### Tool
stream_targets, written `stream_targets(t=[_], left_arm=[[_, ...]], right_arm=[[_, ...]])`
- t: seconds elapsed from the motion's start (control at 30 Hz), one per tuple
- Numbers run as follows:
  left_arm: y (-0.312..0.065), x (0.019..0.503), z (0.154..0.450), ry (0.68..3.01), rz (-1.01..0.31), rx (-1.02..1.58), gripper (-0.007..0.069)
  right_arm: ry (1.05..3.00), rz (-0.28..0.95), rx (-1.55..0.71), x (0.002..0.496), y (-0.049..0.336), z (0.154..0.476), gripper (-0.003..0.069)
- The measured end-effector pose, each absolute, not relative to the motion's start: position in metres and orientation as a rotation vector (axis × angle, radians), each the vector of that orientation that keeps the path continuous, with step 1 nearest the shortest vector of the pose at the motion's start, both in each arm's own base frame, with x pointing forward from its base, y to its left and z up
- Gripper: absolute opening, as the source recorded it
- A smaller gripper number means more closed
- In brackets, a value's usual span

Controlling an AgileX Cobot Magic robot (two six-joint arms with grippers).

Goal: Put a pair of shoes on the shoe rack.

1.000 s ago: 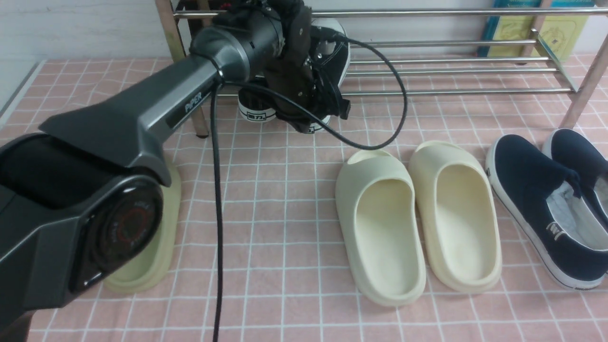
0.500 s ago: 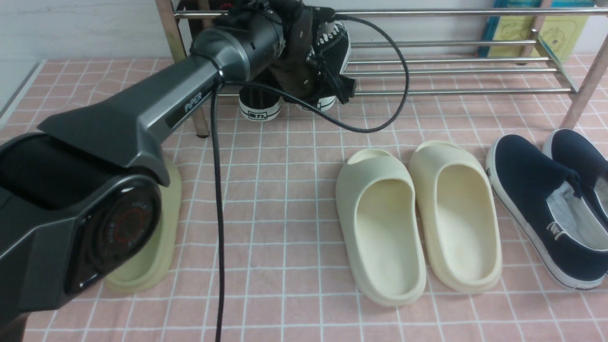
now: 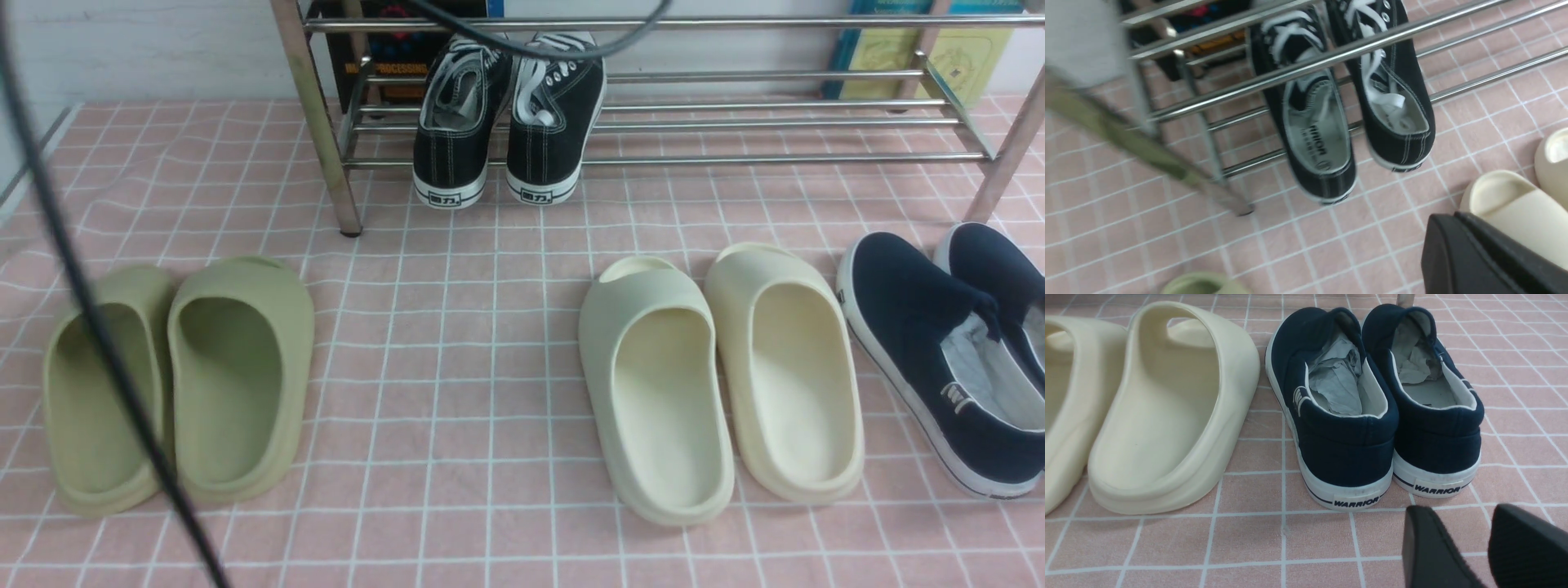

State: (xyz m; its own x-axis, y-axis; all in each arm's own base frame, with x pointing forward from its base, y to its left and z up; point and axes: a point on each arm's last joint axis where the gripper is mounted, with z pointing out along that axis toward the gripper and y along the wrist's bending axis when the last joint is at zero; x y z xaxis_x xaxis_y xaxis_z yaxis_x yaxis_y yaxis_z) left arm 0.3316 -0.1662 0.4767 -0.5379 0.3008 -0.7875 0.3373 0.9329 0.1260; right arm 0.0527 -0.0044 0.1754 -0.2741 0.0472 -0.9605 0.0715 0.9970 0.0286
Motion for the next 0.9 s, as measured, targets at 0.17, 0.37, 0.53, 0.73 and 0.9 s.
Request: stream_targets(t=[0.17,0.37,0.53,0.73,0.9], left_arm=[[-0.133,0.28,0.5,2.167,-0.009,0.43,0.0017],[-0.086,0.194,0.473,2.149,-0.073,0.354,0.002],[-0.056,0.138,0.431,2.088,-0.162,0.275,0.002],[-0.033,0.095,0.389,2.025,-0.243,0.197,0.0022],[-0.022,0.081,0.383,1.985,-0.212,0.189,0.0023]], right_arm=[[1.849,-0.023,0.086,0.053,-0.004,0.175,0.024],[1.849,-0.023,0.086,0.053,-0.004,0.175,0.024],[1.849,-0.023,0.086,0.053,-0.004,0.175,0.024],[1.849,-0.023,0.086,0.053,-0.004,0.175,0.024],[1.849,-0.023,0.086,0.053,-0.004,0.175,0.024]])
